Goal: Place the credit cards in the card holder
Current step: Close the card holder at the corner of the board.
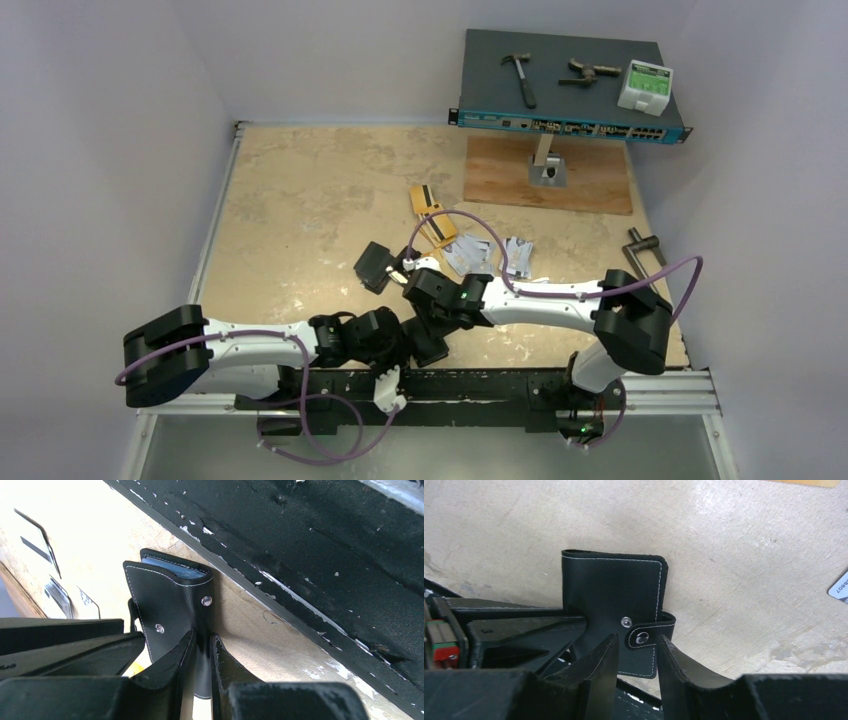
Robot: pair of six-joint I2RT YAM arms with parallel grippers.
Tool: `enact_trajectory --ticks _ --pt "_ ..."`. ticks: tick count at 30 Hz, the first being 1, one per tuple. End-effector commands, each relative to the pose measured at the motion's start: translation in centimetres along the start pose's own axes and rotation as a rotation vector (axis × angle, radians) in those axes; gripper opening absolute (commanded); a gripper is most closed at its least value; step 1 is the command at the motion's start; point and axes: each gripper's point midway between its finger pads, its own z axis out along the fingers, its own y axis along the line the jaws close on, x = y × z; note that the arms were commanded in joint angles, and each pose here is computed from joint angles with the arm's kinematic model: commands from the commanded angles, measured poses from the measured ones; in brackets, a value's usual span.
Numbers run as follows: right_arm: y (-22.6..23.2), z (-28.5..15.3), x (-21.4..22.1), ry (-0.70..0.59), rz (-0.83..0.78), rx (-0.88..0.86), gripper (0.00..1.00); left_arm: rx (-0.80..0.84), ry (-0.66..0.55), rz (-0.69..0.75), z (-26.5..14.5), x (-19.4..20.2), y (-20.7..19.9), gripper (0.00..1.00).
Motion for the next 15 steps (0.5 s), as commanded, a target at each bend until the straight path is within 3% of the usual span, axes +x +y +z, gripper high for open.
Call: enact_trajectory --ticks 1,8,12,15 --pt "0.93 -0.67 -1.95 -0.066 -0.006 0.003 0.31 0.036 -0.025 -0.009 0.02 -0.56 -0.97 0.0" --pt "0.64 -0.52 -1.88 -0.064 -0.01 0.028 0.23 0.034 -0.026 -0.01 0.01 -0.58 -0.86 0.0" --pt "0.57 -0.31 -1.38 -0.045 -0.035 0.054 0.35 0.036 -0.025 -0.008 0.01 -0.56 -0.91 0.0" --pt "0.59 -0.25 -1.38 -0.05 -0.034 0.061 0.35 0.035 -0.025 -0.006 0.01 -0.56 -0.9 0.0"
